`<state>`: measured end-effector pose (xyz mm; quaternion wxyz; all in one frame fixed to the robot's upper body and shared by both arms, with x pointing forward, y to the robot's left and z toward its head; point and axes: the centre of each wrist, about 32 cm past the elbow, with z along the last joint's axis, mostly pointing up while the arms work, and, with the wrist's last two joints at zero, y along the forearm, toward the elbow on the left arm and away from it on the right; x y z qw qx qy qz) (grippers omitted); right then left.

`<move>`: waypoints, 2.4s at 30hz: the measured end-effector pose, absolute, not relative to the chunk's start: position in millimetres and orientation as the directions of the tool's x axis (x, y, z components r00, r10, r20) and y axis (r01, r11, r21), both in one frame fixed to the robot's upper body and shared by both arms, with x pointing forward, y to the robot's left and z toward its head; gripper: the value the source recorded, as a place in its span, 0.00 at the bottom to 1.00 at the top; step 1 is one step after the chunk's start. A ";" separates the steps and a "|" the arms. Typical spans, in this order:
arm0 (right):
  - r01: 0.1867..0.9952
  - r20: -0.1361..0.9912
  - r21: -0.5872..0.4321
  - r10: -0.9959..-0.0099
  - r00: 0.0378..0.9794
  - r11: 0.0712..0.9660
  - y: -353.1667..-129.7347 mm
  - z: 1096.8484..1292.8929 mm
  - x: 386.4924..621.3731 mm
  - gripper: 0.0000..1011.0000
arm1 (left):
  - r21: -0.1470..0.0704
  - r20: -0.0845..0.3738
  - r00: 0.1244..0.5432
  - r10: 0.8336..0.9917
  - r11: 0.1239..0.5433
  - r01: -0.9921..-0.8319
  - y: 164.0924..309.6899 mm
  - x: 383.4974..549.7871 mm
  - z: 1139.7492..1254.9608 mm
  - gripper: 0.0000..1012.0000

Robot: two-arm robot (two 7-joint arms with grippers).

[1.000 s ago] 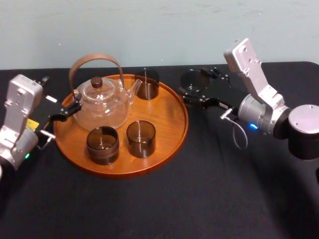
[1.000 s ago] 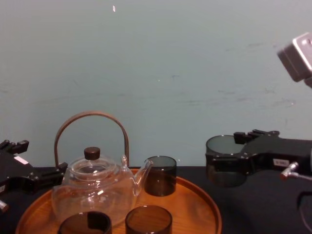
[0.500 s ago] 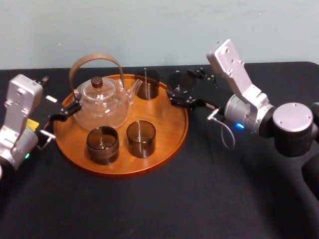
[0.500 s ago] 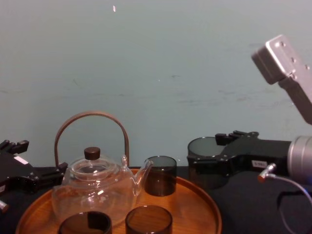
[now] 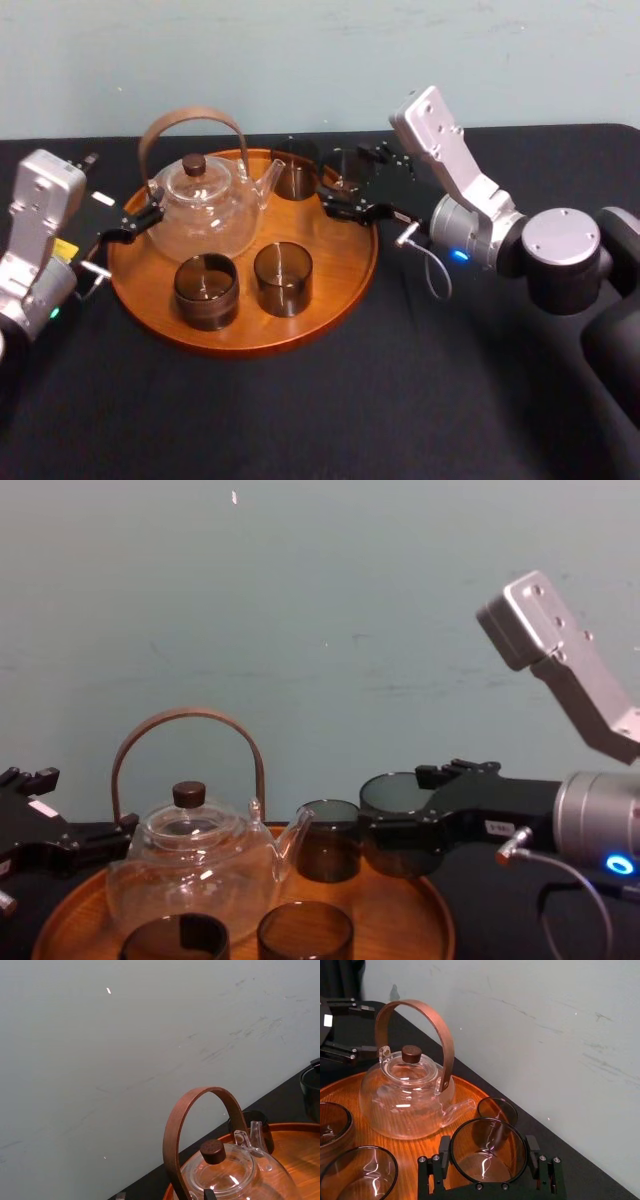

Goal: Pick up the glass from the table and place it on the tray.

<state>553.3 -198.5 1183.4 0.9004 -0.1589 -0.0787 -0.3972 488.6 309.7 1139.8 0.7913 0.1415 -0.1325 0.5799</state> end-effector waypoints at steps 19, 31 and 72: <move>0.745 0.265 -0.260 -0.696 0.667 0.615 -187.0 1160.3 569.3 0.91 | 0.070 0.374 0.292 0.880 0.287 -0.955 309.7 488.6 1139.8 1.00; 0.736 0.266 -0.280 -0.687 0.676 0.616 -180.5 1152.2 570.7 0.91 | 0.070 0.374 0.292 0.880 0.287 -0.955 309.7 488.6 1139.8 1.00; 0.737 0.274 -0.287 -0.685 0.675 0.612 -176.9 1149.9 570.4 0.99 | 0.070 0.374 0.292 0.880 0.287 -0.955 309.7 488.6 1139.8 1.00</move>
